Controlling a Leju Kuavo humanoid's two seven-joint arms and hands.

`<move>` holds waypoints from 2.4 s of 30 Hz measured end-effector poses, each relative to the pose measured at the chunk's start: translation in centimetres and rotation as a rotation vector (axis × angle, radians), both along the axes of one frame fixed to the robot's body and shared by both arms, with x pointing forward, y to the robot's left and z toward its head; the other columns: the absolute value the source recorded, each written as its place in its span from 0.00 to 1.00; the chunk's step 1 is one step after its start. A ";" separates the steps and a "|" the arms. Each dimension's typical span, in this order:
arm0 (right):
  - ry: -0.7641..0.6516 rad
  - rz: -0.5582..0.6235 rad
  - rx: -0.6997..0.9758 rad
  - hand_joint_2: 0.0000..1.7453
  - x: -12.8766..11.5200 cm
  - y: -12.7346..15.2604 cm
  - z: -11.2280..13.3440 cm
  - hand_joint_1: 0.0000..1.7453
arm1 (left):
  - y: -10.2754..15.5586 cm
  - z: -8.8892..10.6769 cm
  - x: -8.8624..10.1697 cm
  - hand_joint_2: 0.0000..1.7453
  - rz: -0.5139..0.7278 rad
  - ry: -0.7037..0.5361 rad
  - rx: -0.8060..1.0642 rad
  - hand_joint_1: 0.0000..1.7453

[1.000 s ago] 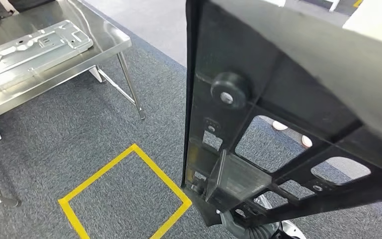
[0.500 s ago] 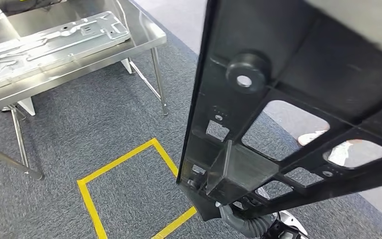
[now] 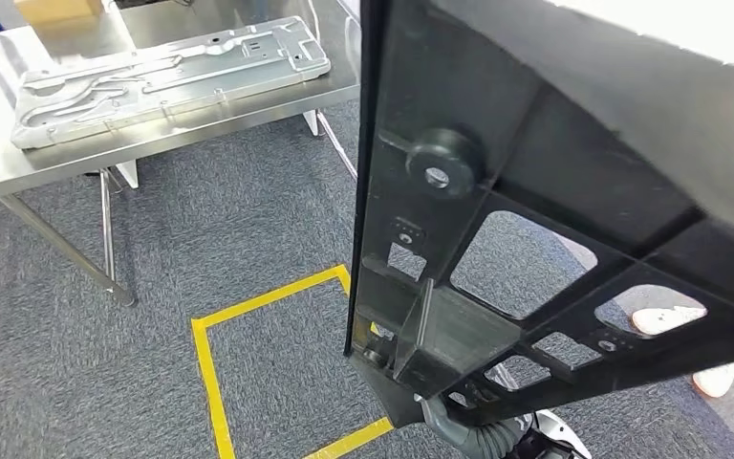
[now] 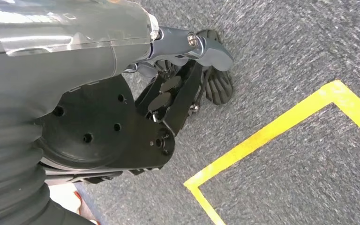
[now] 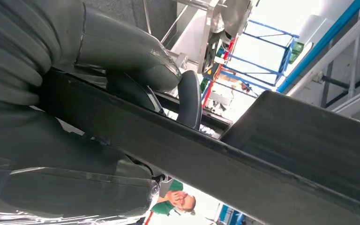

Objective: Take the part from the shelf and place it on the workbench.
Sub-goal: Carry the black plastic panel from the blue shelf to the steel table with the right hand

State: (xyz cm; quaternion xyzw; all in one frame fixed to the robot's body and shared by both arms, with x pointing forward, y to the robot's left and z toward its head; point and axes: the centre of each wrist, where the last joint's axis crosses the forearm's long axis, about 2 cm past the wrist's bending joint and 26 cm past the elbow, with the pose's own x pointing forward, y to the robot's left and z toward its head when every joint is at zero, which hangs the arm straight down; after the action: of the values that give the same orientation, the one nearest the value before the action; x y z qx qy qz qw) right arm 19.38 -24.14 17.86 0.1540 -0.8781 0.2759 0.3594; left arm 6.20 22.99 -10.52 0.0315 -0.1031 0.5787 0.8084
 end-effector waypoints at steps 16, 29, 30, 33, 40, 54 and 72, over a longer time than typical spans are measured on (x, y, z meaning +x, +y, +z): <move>-0.013 0.004 0.045 1.00 0.6 0.4 0.4 1.00 | 0.3 0.0 0.2 1.00 0.010 -0.002 -0.002 0.00; 0.005 -0.023 0.068 1.00 0.7 0.2 0.3 1.00 | 0.2 -0.1 -0.3 1.00 0.010 0.007 -0.008 0.00; 0.008 -0.026 0.068 1.00 0.7 0.2 0.3 1.00 | 0.2 -0.1 -0.3 1.00 0.010 0.007 -0.008 0.00; 0.012 -0.034 0.070 1.00 0.5 0.2 0.3 1.00 | 0.3 0.0 0.2 1.00 0.010 -0.003 -0.003 0.00; 0.025 -0.038 0.078 1.00 0.1 0.4 0.1 1.00 | 0.4 -0.1 -0.3 1.00 0.011 0.005 0.001 0.00; 0.019 -0.027 0.072 1.00 0.7 0.4 0.3 1.00 | 0.5 -0.1 0.0 1.00 0.011 0.009 -0.009 0.00; -0.003 -0.094 -0.046 1.00 3.1 -1.4 0.7 1.00 | 0.5 -0.1 -0.3 1.00 0.012 0.009 0.000 0.00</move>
State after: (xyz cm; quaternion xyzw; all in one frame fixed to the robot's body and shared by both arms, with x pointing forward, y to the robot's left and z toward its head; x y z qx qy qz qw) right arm 22.48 -25.56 18.54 0.1039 -0.8782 0.2791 0.3744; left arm 5.93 23.47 -10.61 0.0345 -0.0993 0.5833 0.8054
